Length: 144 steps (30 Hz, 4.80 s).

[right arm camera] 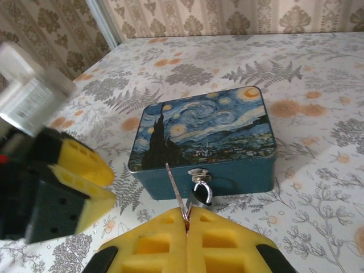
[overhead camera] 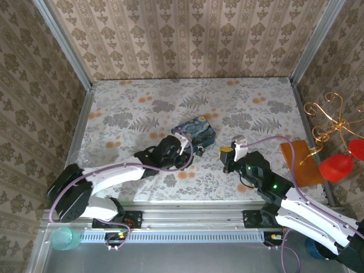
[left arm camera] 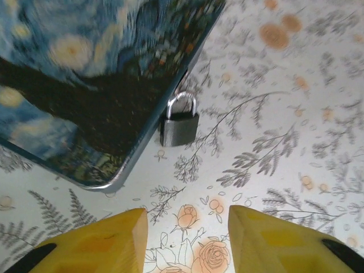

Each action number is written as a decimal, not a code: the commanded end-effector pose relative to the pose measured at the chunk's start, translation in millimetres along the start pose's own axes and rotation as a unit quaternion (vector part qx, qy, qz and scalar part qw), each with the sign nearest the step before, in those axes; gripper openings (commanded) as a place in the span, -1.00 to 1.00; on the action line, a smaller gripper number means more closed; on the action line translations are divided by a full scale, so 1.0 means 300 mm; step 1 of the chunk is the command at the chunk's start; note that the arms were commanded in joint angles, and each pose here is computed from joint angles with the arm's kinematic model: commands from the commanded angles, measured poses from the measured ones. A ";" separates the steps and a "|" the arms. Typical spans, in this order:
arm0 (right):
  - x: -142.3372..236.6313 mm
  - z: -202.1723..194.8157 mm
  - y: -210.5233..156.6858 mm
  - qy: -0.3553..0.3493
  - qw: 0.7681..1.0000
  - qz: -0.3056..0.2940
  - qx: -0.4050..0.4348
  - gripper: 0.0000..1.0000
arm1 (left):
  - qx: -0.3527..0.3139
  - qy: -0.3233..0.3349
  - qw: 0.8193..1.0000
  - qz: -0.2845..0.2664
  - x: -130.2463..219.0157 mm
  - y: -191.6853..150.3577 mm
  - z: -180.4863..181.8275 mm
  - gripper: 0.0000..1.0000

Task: Unlock a padlock with a key

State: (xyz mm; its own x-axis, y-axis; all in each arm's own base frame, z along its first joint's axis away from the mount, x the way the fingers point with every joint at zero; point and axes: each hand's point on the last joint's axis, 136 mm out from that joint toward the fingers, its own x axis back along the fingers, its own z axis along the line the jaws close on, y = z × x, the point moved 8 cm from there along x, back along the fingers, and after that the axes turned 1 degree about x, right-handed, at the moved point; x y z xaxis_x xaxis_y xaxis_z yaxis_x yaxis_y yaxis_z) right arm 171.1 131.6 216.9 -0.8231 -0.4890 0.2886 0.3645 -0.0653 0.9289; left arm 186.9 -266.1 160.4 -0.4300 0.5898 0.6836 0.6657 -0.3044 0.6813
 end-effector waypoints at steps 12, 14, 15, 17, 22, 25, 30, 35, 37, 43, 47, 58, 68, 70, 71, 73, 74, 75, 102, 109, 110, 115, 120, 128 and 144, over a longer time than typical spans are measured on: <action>0.033 -0.010 -0.047 0.026 1.000 -0.012 0.011 -1.00 | 0.100 -0.010 0.995 -0.009 -0.125 0.097 -0.090 -0.20; 0.032 0.000 -0.054 0.046 0.998 -0.026 0.032 -1.00 | 0.152 -0.025 0.988 -0.019 -0.082 0.114 -0.086 -0.18; 0.031 0.004 -0.058 0.053 0.997 -0.034 0.045 -1.00 | 0.191 -0.031 0.981 -0.023 -0.054 0.122 -0.081 -0.17; 0.029 0.013 -0.061 0.060 0.995 -0.052 0.067 -1.00 | 0.258 -0.048 0.965 -0.033 -0.005 0.131 -0.080 -0.14; 0.001 0.023 -0.069 0.048 0.989 -0.087 0.107 -1.00 | 0.341 -0.074 0.935 -0.057 0.096 0.166 -0.114 -0.12; -0.019 0.035 -0.062 0.047 0.987 -0.102 0.112 -1.00 | 0.371 -0.096 0.921 -0.065 0.116 0.185 -0.138 -0.13; -0.049 0.064 -0.040 0.050 0.984 -0.116 0.127 -1.00 | 0.397 -0.123 0.907 -0.068 0.115 0.204 -0.174 -0.17; -0.076 0.093 -0.031 0.052 0.983 -0.120 0.132 -1.00 | 0.410 -0.138 0.899 -0.068 0.103 0.214 -0.193 -0.22; -0.085 0.103 -0.033 0.051 0.982 -0.120 0.135 -1.00 | 0.412 -0.139 0.898 -0.066 0.100 0.214 -0.195 -0.23; -0.095 0.130 -0.019 0.051 0.981 -0.130 0.133 -1.00 | 0.418 -0.134 0.897 -0.057 0.090 0.192 -0.190 -0.29; -0.103 0.134 -0.018 0.043 0.981 -0.133 0.135 -1.00 | 0.419 -0.135 0.896 -0.054 0.089 0.187 -0.189 -0.35; -0.129 0.164 -0.025 0.039 0.980 -0.125 0.147 -1.00 | 0.424 -0.157 0.890 -0.065 0.083 0.190 -0.183 -0.87; -0.135 0.181 -0.022 0.050 0.982 -0.107 0.145 -0.55 | 0.434 -0.157 0.884 -0.078 0.070 0.181 -0.146 -1.00; -0.136 0.184 -0.014 0.048 0.986 -0.087 0.135 -0.28 | 0.423 -0.152 0.889 -0.087 0.076 0.189 -0.126 -1.00; -0.137 0.180 -0.012 0.045 0.988 -0.077 0.124 -0.14 | 0.420 -0.147 0.891 -0.093 0.080 0.192 -0.111 -1.00; -0.136 0.166 -0.008 0.039 0.994 -0.051 0.088 -0.02 | 0.403 -0.137 0.898 -0.111 0.092 0.202 -0.074 -1.00; -0.133 0.159 -0.004 0.035 0.996 -0.041 0.066 0.05 | 0.393 -0.134 0.902 -0.119 0.098 0.208 -0.057 -1.00; -0.130 0.151 0.003 0.039 0.998 -0.033 0.045 0.09 | 0.380 -0.130 0.907 -0.128 0.106 0.214 -0.037 -1.00; -0.235 0.214 0.239 0.253 0.909 -0.009 -0.332 0.19 | 0.220 -0.294 0.889 -0.274 0.351 0.291 -0.024 -1.00; -0.260 0.269 0.253 0.337 0.892 0.016 -0.300 0.09 | 0.212 -0.312 0.884 -0.275 0.383 0.293 -0.038 -1.00; -0.258 0.268 0.254 0.339 0.892 0.011 -0.299 0.07 | 0.211 -0.313 0.884 -0.275 0.386 0.293 -0.038 -1.00; -0.251 0.265 0.254 0.332 0.898 0.011 -0.287 -0.06 | 0.209 -0.308 0.886 -0.275 0.392 0.296 -0.035 -1.00; -0.247 0.260 0.240 0.328 0.901 0.016 -0.283 -0.09 | 0.214 -0.309 0.884 -0.279 0.396 0.306 -0.031 -1.00; -0.229 0.257 0.238 0.331 0.900 0.007 -0.283 -0.15 | 0.244 -0.320 0.869 -0.287 0.362 0.299 -0.013 -1.00; -0.213 0.262 0.262 0.349 0.888 -0.001 -0.298 -0.31 | 0.238 -0.322 0.869 -0.292 0.386 0.318 -0.010 -1.00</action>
State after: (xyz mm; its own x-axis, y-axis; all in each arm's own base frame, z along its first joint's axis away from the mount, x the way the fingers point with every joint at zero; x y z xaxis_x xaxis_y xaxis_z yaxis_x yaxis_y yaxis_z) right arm 224.4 225.7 281.1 -0.4673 -0.8814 -0.0691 0.7071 -0.4195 0.5692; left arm 200.8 -229.6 290.5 -0.4713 0.8783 -0.0802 0.7054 0.4299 0.5636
